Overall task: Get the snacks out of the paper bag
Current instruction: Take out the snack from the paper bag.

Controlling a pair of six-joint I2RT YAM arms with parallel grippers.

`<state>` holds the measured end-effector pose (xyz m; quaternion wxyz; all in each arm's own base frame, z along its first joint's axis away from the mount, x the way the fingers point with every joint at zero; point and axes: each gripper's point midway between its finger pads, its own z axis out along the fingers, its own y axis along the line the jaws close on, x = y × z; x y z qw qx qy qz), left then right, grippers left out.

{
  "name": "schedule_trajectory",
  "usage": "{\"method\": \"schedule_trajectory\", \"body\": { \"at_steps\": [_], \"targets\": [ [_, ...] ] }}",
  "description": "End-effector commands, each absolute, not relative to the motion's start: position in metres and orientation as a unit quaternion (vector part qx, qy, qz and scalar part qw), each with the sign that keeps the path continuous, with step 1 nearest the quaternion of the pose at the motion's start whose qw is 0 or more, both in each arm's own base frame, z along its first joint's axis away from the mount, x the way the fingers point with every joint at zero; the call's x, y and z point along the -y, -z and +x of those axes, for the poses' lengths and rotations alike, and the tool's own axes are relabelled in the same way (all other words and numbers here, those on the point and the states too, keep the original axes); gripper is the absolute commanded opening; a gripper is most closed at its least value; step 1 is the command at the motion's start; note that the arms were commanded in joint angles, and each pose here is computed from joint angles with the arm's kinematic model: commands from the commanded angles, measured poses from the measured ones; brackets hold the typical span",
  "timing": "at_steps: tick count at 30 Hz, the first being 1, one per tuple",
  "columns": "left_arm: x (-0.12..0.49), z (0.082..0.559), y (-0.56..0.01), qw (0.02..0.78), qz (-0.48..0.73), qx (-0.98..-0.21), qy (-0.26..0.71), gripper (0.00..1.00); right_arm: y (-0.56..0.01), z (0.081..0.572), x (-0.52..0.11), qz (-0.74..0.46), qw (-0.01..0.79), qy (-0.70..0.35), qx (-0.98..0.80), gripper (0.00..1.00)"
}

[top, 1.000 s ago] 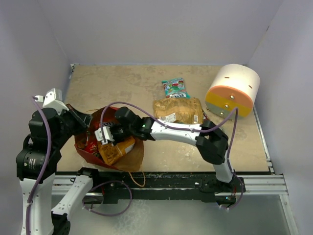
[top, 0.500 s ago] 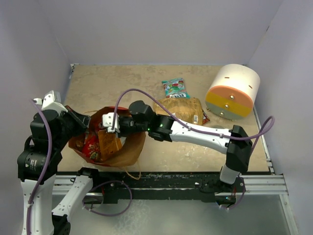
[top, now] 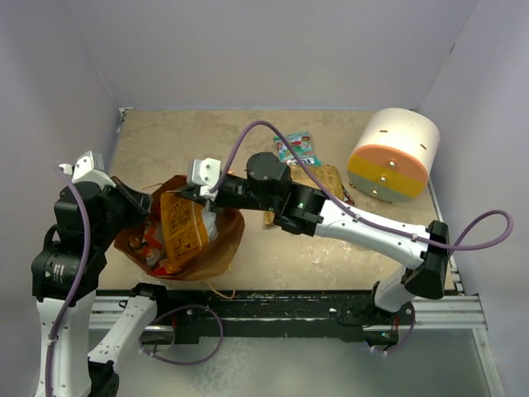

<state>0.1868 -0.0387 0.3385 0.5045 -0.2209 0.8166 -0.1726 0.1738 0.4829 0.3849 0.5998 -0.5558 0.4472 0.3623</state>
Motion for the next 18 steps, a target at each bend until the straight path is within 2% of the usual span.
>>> {"method": "schedule_trajectory", "body": {
  "at_steps": [1, 10, 18],
  "targets": [
    [0.039, 0.194, -0.342, 0.515, -0.214, -0.812, 0.173, 0.00, -0.499, 0.170, -0.461, -0.468, 0.689, -0.396, -0.386, 0.00],
    [0.037, 0.198, -0.329, 0.489, -0.227, -0.827, 0.157, 0.00, -0.606, 0.168, -0.403, -0.372, 0.769, -0.388, -0.347, 0.00],
    [0.032, 0.196, -0.314, 0.470, -0.253, -0.833, 0.142, 0.00, -0.669, 0.164, -0.324, -0.285, 0.825, -0.355, -0.335, 0.00]
  ]
}}
